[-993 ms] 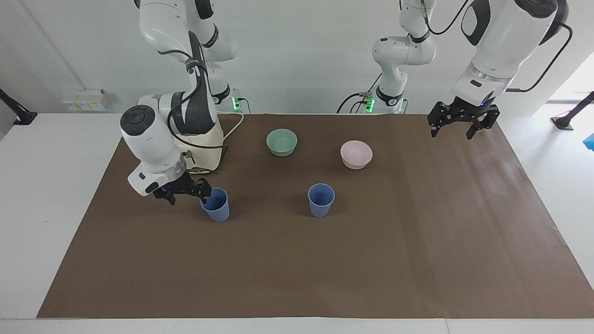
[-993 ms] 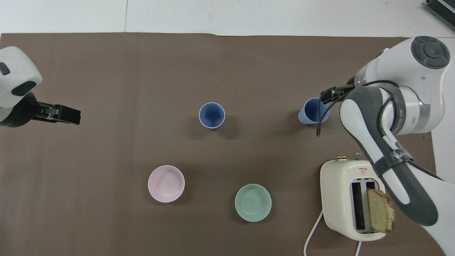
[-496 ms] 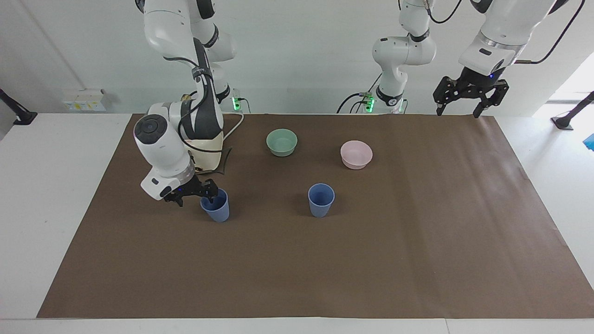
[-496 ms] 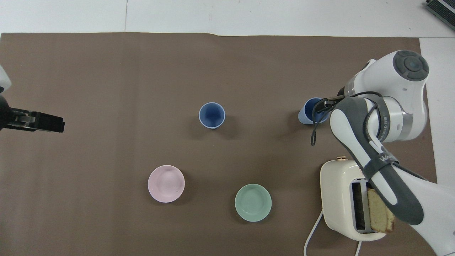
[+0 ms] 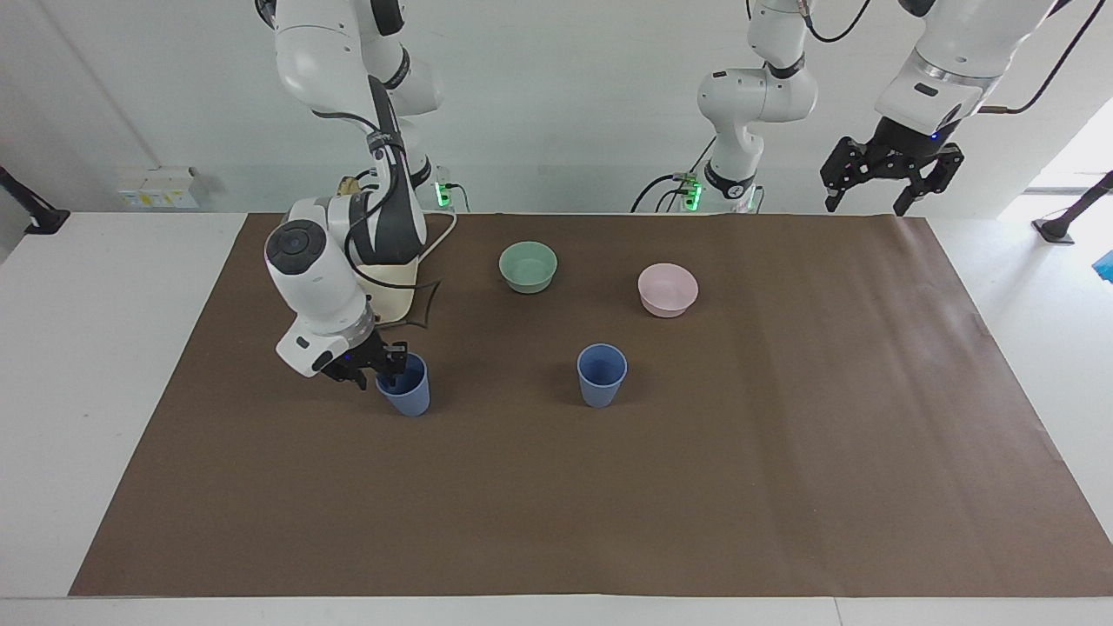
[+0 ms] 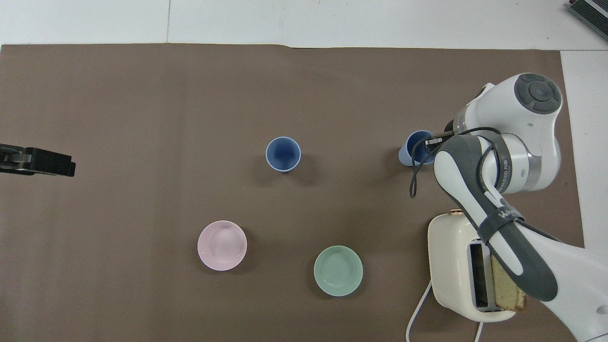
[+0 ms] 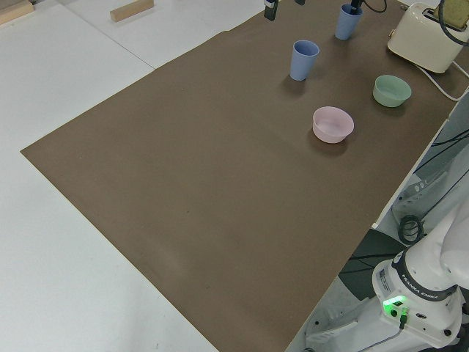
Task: Stack blue cups with both arms
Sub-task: 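Grasp the other blue cup with the right gripper while the left withdraws, then lift the blue cup with the right gripper over the center cup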
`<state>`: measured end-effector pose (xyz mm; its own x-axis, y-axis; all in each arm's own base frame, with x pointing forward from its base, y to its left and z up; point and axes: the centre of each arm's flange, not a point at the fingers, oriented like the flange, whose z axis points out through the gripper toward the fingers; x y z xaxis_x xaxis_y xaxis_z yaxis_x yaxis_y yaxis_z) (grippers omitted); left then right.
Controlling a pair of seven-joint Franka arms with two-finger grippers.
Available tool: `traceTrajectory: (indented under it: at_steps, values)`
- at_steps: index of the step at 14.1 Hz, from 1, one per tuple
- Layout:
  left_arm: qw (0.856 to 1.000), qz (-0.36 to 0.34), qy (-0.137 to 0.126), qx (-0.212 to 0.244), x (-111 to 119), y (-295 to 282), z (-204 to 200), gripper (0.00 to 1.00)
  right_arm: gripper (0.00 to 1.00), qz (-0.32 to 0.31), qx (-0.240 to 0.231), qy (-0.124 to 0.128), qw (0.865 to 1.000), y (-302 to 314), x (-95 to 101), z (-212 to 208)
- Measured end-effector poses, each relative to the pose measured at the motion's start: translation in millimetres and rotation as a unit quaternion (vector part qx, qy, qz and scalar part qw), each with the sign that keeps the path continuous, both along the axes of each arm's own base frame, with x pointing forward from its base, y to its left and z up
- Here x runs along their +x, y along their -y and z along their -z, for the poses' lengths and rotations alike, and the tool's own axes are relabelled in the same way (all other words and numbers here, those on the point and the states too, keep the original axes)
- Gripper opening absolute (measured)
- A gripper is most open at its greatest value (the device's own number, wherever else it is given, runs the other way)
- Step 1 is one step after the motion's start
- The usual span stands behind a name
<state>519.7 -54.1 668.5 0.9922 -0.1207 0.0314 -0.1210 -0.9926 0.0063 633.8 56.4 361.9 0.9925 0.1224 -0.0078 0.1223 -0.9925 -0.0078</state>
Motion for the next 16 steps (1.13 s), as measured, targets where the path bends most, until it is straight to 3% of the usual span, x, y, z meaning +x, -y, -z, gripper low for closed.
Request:
traceTrajectory:
  at_steps: [2, 3, 6, 10, 16]
  values:
    - [1.0, -0.012, -0.001, 0.0, 1, -14, -1, 1.0, 0.11, 0.0, 0.0, 0.001, 1.0, 0, 0.3, 0]
    - [1.0, -0.015, -0.003, 0.0, 0, -17, -1, 1.0, 0.05, 0.0, 0.002, 0.003, 1.0, -1, 0.9, -3]
    - [1.0, -0.015, -0.004, 0.0, 0, -17, -2, 1.0, 0.05, 0.0, 0.002, 0.01, 1.0, -1, 2.9, -5]
    - [1.0, -0.009, -0.003, 0.0, -2, -14, -4, 1.0, 0.05, 0.011, 0.01, 0.036, 0.999, -9, 16.5, -40]
    - [1.0, -0.01, 0.0, 0.0, -4, -16, -6, 1.0, 0.05, 0.085, 0.018, 0.029, 0.996, -85, 15.5, -117]
